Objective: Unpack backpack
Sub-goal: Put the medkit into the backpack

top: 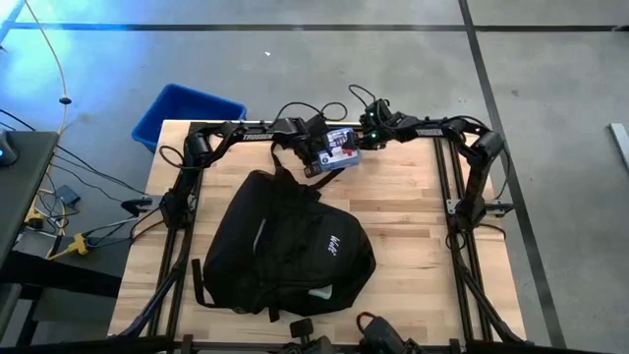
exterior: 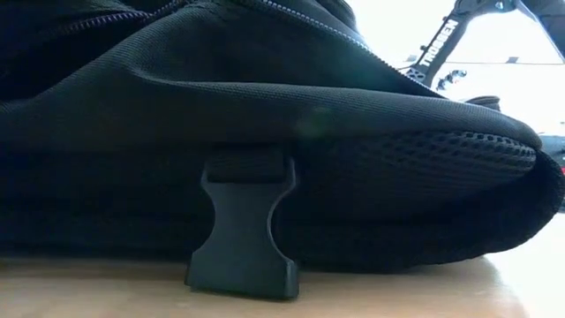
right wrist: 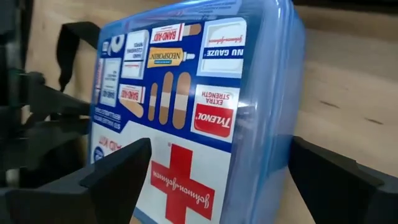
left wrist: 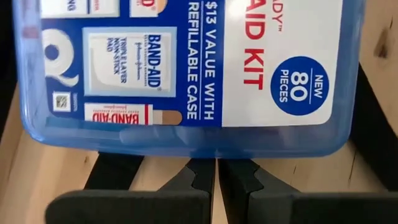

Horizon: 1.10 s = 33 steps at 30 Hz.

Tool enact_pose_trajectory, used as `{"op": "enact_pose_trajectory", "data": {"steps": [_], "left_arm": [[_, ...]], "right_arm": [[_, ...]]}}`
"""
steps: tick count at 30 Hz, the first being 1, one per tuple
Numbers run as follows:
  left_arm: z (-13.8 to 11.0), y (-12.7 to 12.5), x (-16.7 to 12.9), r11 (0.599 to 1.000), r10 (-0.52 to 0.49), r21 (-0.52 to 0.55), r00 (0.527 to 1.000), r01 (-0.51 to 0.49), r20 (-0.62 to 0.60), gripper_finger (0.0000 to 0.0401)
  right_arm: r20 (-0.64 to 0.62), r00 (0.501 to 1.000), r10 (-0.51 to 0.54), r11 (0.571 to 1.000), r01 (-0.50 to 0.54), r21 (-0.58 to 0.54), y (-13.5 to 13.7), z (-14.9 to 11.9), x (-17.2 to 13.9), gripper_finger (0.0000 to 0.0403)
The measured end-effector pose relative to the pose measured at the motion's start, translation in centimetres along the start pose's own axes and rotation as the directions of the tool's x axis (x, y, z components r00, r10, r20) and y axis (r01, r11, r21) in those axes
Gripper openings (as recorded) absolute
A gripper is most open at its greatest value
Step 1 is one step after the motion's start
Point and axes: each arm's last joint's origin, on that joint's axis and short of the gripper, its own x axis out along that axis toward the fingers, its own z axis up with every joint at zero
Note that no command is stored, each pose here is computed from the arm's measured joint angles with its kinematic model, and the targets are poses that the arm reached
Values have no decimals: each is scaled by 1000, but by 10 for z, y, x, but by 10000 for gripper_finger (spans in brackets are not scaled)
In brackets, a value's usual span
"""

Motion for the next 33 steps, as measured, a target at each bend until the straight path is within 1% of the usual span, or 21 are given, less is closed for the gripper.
{"op": "enact_pose_trajectory", "data": {"steps": [2,7,9,13,18,23,27,31,33], "left_arm": [[-1,-1,0,1000,2,4,1000,-2,-16,0],[-4,-1,0,1000,-3,10,999,3,-41,0],[-4,-2,1,1000,-4,17,999,5,-47,0],[-5,-1,1,1000,-4,17,999,5,-51,0],[-4,-1,1,1000,-3,19,999,4,-44,0],[-4,-3,1,1000,-4,23,999,5,-44,0],[-7,-5,1,1000,-13,24,997,15,-79,0],[-7,-5,1,1000,-14,24,996,16,-83,0],[-9,-6,1,999,-18,24,995,21,-99,0]], "right_arm": [[-18,999,33,999,-33,-9,2,0,-1,351],[-34,997,70,996,-71,-51,11,1,-12,351],[-28,997,74,994,-76,-73,15,1,-19,350],[3,993,118,988,-117,-102,23,6,-31,350],[-3,995,100,991,-100,-93,23,4,-31,350],[-7,996,87,989,-87,-117,25,1,-29,350],[-23,989,144,979,-146,-141,28,2,-29,350],[-30,987,156,974,-159,-161,29,2,-29,350],[-57,975,216,953,-223,-207,31,2,-30,350]]}}
